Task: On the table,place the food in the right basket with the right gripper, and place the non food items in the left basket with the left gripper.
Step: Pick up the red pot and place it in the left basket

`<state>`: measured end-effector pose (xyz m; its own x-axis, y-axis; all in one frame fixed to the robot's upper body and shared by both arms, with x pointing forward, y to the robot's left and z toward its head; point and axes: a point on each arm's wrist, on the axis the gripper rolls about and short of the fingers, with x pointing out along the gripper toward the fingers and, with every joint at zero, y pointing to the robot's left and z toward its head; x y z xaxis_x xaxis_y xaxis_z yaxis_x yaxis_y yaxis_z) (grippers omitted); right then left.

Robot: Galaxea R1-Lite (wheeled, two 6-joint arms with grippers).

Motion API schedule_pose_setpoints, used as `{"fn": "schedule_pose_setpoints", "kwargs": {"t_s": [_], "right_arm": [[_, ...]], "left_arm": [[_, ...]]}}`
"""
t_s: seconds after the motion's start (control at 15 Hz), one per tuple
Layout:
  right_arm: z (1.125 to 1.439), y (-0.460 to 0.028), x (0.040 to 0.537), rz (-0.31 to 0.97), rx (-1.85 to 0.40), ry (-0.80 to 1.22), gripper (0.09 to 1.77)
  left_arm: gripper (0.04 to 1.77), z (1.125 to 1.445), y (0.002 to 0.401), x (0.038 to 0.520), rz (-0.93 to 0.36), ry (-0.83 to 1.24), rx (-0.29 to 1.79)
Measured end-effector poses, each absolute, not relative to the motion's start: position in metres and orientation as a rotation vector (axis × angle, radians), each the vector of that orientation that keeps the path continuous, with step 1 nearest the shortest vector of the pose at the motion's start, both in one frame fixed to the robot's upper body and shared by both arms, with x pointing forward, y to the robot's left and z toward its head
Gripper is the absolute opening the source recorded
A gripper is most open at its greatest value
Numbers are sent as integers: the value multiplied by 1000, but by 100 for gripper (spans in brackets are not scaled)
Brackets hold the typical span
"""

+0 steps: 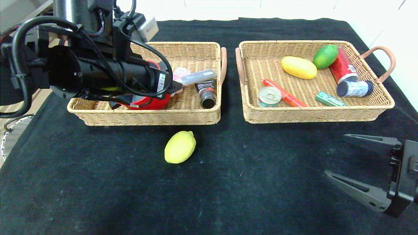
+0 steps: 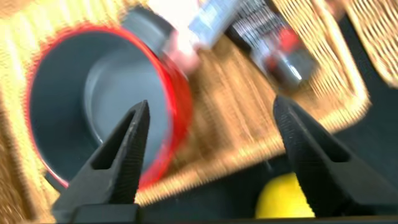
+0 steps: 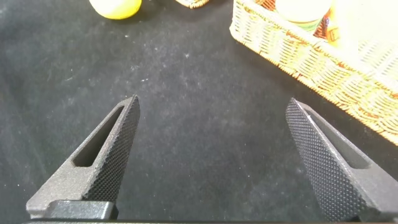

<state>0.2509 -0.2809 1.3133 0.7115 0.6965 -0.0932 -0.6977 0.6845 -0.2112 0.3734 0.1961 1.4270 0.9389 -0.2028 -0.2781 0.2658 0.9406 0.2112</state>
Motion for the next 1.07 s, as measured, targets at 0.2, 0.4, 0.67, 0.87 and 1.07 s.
{"fn": "schedule_pose_setpoints", "kwargs": {"t_s": [0.2,0.4,0.67,0.87,1.07], "right_arm": [[1314,-281,250,781,-239,3,171],[1314,-281,250,781,-238,1,171],[1314,-281,251,780,-238,2,171],[1313,-281,251,780,-239,6,171],[1313,-281,252,781,-238,9,171]], "left_arm": [[154,1419,191,348,-271,320,266],[160,1412,187,325,-319,380,272],[165,1401,179,304,-371,503,280],[167,1393,169,299,-353,572,249],[168,1382,158,303,-264,644,209]]}}
